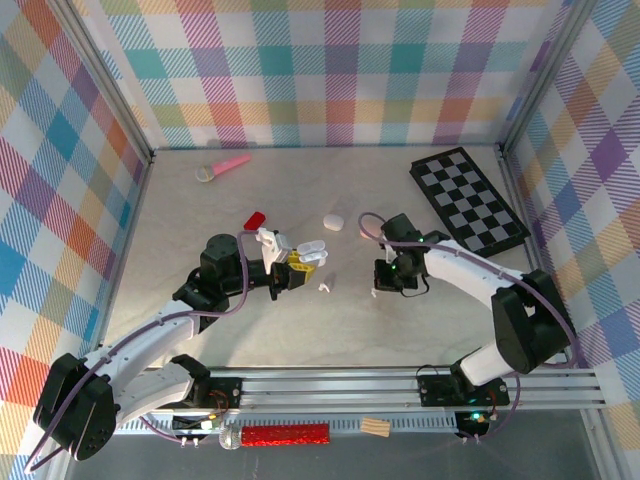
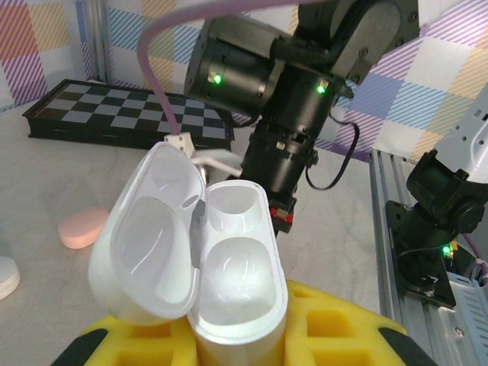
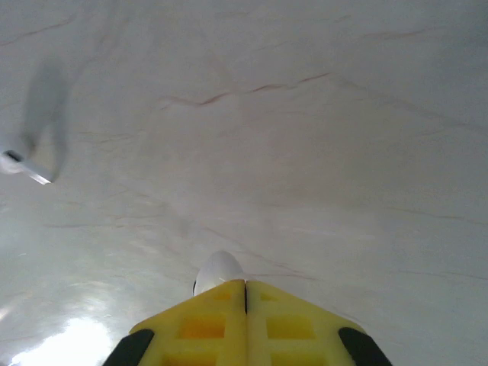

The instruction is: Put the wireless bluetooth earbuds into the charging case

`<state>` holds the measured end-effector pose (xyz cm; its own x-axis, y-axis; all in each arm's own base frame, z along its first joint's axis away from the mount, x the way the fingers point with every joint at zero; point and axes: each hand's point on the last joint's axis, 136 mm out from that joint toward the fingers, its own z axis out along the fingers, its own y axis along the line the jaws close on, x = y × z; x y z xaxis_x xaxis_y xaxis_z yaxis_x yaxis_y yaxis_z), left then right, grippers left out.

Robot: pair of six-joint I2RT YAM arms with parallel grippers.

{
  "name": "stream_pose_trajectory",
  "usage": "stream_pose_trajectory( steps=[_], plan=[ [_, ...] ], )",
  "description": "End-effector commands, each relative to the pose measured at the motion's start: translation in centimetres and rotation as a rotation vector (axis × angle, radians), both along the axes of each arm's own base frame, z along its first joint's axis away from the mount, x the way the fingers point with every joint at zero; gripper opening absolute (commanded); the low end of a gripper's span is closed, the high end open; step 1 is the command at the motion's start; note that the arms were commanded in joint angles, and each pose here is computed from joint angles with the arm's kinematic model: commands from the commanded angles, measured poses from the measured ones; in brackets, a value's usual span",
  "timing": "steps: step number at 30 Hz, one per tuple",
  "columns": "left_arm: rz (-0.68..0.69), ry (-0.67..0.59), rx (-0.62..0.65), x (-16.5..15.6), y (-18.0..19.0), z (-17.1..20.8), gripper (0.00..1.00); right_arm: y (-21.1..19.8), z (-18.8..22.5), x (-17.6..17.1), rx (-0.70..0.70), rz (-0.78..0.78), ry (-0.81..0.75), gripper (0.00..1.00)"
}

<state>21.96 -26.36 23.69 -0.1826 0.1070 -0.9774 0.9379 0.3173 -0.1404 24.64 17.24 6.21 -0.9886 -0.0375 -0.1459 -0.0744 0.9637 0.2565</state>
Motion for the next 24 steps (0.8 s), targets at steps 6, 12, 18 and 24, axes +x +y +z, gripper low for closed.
stream_pose_trajectory(
  steps=[6,12,18,24],
  plan=[
    [0.028,-0.065,-0.03,0.3,0.7,1.3,0.0,-7.5,0.1,0.7,-0.555,0.081,0.022,0.0],
    [0.051,-0.076,-0.031,0.2,1.2,1.3,0.0,-7.4,-1.1,1.5,-0.696,0.154,0.043,0.0],
    [0.057,-0.081,-0.025,-0.2,1.6,1.6,0.0,-6.4,-1.8,2.0,-0.794,0.219,0.046,0.0],
    [0.059,-0.094,-0.027,-0.4,1.8,1.9,0.0,-5.3,-2.0,2.1,-0.828,0.255,0.042,0.0]
  ],
)
